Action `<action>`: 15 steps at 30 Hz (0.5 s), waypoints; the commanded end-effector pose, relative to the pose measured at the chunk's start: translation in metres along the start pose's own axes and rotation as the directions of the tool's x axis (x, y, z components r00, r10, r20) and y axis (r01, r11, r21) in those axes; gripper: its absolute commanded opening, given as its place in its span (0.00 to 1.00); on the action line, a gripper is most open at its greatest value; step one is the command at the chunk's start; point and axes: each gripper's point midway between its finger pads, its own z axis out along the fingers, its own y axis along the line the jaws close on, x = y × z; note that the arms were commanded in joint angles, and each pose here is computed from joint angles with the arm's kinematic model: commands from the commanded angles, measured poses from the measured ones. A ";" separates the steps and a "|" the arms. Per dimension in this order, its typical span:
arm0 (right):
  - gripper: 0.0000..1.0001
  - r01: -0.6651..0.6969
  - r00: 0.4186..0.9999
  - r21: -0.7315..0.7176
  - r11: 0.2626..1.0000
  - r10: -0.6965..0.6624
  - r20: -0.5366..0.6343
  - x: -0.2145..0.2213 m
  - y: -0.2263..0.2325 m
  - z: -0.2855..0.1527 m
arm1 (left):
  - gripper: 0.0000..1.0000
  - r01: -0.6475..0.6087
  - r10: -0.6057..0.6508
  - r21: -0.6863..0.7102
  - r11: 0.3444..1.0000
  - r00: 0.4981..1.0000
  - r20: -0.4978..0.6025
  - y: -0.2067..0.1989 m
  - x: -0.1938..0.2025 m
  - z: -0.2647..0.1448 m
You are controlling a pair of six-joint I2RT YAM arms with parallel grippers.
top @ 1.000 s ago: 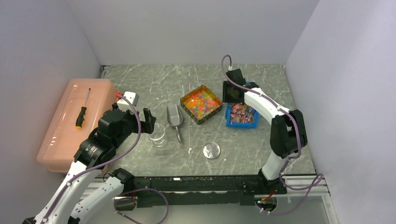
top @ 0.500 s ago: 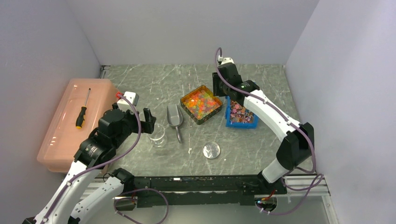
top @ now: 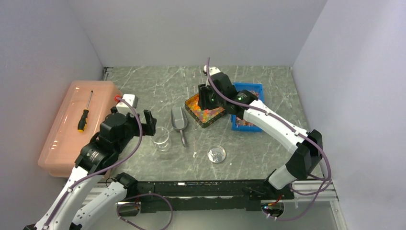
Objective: Pack the candies
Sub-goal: Adjust the packing bottle at the center of the board.
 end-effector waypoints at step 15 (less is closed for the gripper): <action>0.43 0.070 0.988 -0.166 0.984 -0.091 -0.125 0.042 0.125 0.047 | 0.99 0.131 -0.098 -0.177 0.975 0.978 0.185 0.042 -0.025 -0.034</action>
